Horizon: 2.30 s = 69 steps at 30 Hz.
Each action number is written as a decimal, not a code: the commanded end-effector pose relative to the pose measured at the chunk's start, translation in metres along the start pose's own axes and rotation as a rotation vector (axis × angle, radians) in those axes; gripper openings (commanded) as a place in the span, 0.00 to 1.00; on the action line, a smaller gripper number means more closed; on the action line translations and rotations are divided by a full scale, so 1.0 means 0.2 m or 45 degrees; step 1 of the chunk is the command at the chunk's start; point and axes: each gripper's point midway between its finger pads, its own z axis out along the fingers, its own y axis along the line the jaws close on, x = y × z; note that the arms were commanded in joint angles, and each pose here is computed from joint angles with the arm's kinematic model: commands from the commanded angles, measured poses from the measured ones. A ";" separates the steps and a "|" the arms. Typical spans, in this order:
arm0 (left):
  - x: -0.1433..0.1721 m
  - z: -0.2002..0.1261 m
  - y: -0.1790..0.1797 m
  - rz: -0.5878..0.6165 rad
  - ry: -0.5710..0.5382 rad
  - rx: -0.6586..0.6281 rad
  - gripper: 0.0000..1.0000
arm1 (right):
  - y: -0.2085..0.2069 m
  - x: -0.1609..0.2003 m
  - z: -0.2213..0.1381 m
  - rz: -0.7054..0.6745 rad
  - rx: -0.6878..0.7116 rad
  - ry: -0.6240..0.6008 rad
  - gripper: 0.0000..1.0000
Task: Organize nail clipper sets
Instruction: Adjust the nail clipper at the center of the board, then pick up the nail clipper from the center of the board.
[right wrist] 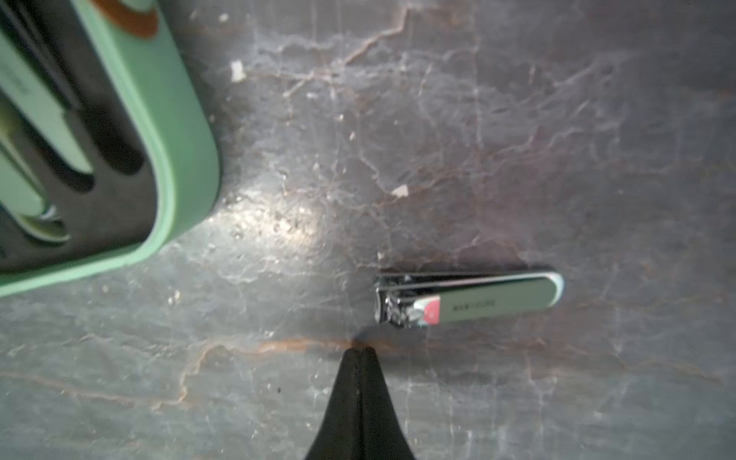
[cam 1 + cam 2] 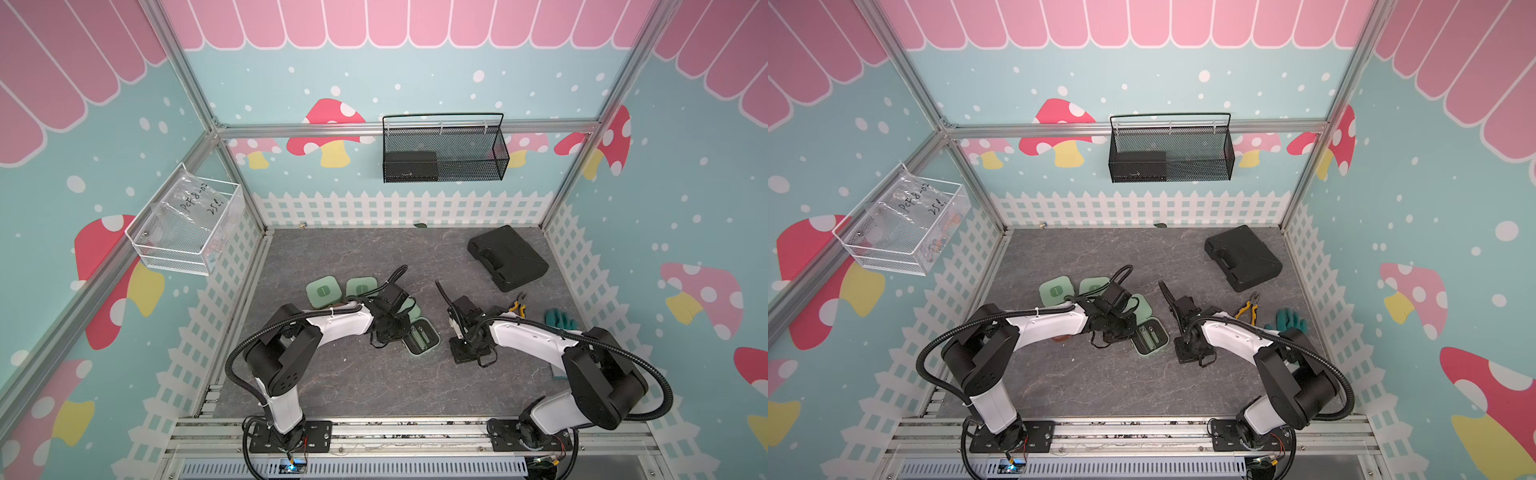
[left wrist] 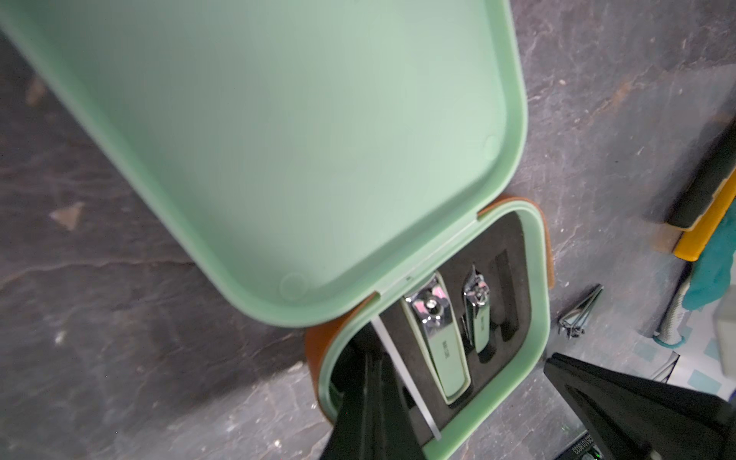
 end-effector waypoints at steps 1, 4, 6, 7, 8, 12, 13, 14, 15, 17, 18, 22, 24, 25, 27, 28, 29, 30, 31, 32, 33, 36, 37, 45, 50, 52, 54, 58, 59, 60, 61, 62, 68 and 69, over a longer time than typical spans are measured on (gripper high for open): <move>0.01 0.02 0.06 -0.016 0.004 -0.037 0.00 | -0.06 -0.02 0.06 0.053 0.092 -0.010 0.00; 0.00 0.02 0.07 -0.017 0.004 -0.040 0.00 | -0.09 -0.03 0.07 0.066 0.142 -0.014 0.00; 0.00 0.02 0.07 -0.017 0.005 -0.042 0.00 | -0.11 -0.05 0.07 0.074 0.169 -0.026 0.00; 0.00 0.02 0.07 -0.017 0.006 -0.042 0.00 | -0.12 -0.07 0.07 0.075 0.173 -0.036 0.00; 0.00 0.02 0.07 -0.017 0.006 -0.042 0.00 | -0.12 -0.09 0.08 0.075 0.174 -0.049 0.00; 0.00 0.03 0.07 -0.018 0.010 -0.044 0.00 | -0.13 -0.17 0.09 0.068 0.176 -0.086 0.00; 0.00 0.03 0.07 -0.018 0.011 -0.044 0.00 | -0.14 -0.19 0.09 0.069 0.185 -0.089 0.00; 0.00 0.03 0.07 -0.018 0.010 -0.044 0.00 | -0.14 -0.21 0.09 0.067 0.193 -0.095 0.00; 0.00 0.03 0.07 -0.020 0.010 -0.046 0.00 | -0.15 -0.23 0.09 0.063 0.200 -0.101 0.00; 0.00 0.03 0.08 -0.021 0.007 -0.048 0.00 | -0.16 -0.26 0.09 0.057 0.214 -0.110 0.00; 0.00 0.03 0.08 -0.024 0.007 -0.050 0.00 | -0.16 -0.28 0.09 0.051 0.216 -0.114 0.00; 0.00 0.02 0.09 -0.026 0.006 -0.051 0.00 | -0.12 -0.34 0.04 0.014 0.168 -0.152 0.02; 0.00 0.02 0.09 -0.027 0.002 -0.052 0.00 | -0.07 -0.38 -0.03 -0.024 0.108 -0.199 0.05; 0.01 0.01 0.10 -0.029 0.001 -0.053 0.00 | -0.05 -0.39 -0.07 -0.041 0.086 -0.219 0.07; 0.00 0.01 0.10 -0.030 -0.003 -0.052 0.00 | -0.04 -0.40 -0.18 -0.074 0.074 -0.255 0.15; 0.00 0.01 0.10 -0.032 -0.002 -0.053 0.00 | -0.05 -0.39 -0.22 -0.081 0.085 -0.264 0.18; 0.00 0.00 0.10 -0.032 -0.007 -0.051 0.00 | -0.06 -0.37 -0.26 -0.098 0.103 -0.264 0.24; 0.00 0.00 0.10 -0.033 -0.009 -0.051 0.00 | -0.08 -0.36 -0.29 -0.111 0.121 -0.257 0.29; 0.00 0.00 0.10 -0.033 -0.010 -0.050 0.00 | -0.09 -0.33 -0.30 -0.127 0.137 -0.240 0.35; 0.00 0.00 0.10 -0.033 -0.008 -0.052 0.00 | -0.11 -0.31 -0.31 -0.149 0.150 -0.219 0.38; 0.00 0.00 0.10 -0.033 -0.009 -0.051 0.00 | -0.12 -0.29 -0.30 -0.158 0.159 -0.199 0.41; 0.00 0.00 0.09 -0.032 -0.010 -0.047 0.00 | -0.10 -0.29 -0.27 -0.207 0.128 -0.162 0.44; 0.01 0.00 0.10 -0.032 -0.007 -0.048 0.00 | -0.12 -0.29 -0.25 -0.206 0.136 -0.147 0.45; 0.00 -0.01 0.09 -0.034 -0.013 -0.034 0.00 | -0.17 -0.31 -0.11 -0.215 0.155 -0.059 0.46; 0.00 -0.01 0.09 -0.034 -0.011 -0.036 0.00 | -0.20 -0.29 -0.03 -0.219 0.151 -0.002 0.44; 0.01 0.00 0.09 -0.035 -0.009 -0.039 0.00 | -0.21 -0.28 -0.02 -0.217 0.145 0.014 0.42; 0.01 0.00 0.09 -0.035 -0.007 -0.041 0.00 | -0.22 -0.27 0.00 -0.217 0.143 0.030 0.41; 0.01 0.00 0.09 -0.034 -0.005 -0.041 0.00 | -0.24 -0.26 0.02 -0.211 0.135 0.049 0.39; 0.01 0.00 0.09 -0.033 -0.003 -0.040 0.00 | -0.24 -0.26 0.03 -0.207 0.131 0.054 0.38; 0.01 0.00 0.09 -0.033 -0.003 -0.040 0.00 | -0.24 -0.26 0.03 -0.207 0.127 0.059 0.38; 0.01 0.00 0.09 -0.034 -0.002 -0.041 0.00 | -0.24 -0.25 0.04 -0.207 0.121 0.066 0.36; 0.01 0.00 0.09 -0.035 -0.003 -0.040 0.00 | -0.24 -0.25 0.05 -0.208 0.115 0.070 0.35; 0.01 0.00 0.09 -0.033 -0.005 -0.040 0.00 | -0.22 -0.24 0.08 -0.215 0.080 0.095 0.25; 0.01 0.00 0.09 -0.034 -0.005 -0.040 0.00 | -0.22 -0.24 0.08 -0.214 0.072 0.097 0.23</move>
